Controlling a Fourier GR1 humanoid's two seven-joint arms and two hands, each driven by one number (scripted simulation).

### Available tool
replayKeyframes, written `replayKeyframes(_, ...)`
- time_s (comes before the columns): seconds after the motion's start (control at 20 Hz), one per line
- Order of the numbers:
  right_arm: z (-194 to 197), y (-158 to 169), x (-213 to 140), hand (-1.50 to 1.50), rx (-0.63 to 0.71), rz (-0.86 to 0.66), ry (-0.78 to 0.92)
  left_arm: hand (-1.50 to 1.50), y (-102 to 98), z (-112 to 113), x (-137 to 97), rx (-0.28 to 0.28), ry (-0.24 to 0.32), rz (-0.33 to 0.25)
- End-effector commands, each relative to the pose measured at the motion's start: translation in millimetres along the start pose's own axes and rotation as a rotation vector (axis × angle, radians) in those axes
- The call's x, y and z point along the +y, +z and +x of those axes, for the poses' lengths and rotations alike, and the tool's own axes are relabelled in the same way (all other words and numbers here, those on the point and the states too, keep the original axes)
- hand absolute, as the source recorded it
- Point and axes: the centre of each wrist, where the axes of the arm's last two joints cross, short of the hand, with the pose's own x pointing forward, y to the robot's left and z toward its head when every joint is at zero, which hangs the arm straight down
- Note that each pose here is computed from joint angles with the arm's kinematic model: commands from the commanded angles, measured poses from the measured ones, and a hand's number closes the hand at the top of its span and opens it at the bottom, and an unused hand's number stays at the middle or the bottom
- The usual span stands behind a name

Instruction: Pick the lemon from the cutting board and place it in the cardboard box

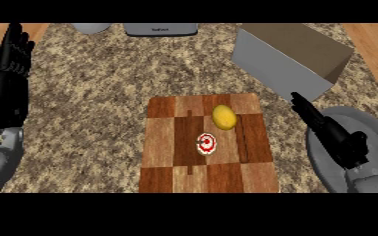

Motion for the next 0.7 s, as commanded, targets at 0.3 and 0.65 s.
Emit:
replayKeyframes(0.3,118,-58,-36,-1.50,-0.396,-0.135,0.301,0.00,45,-40,-30,0.362,0.264,-0.217)
replayKeyframes(0.65,97,-68,15,-1.50,-0.783,-0.050,0.021,0.00,53,-61,11,0.431,0.320,-0.210)
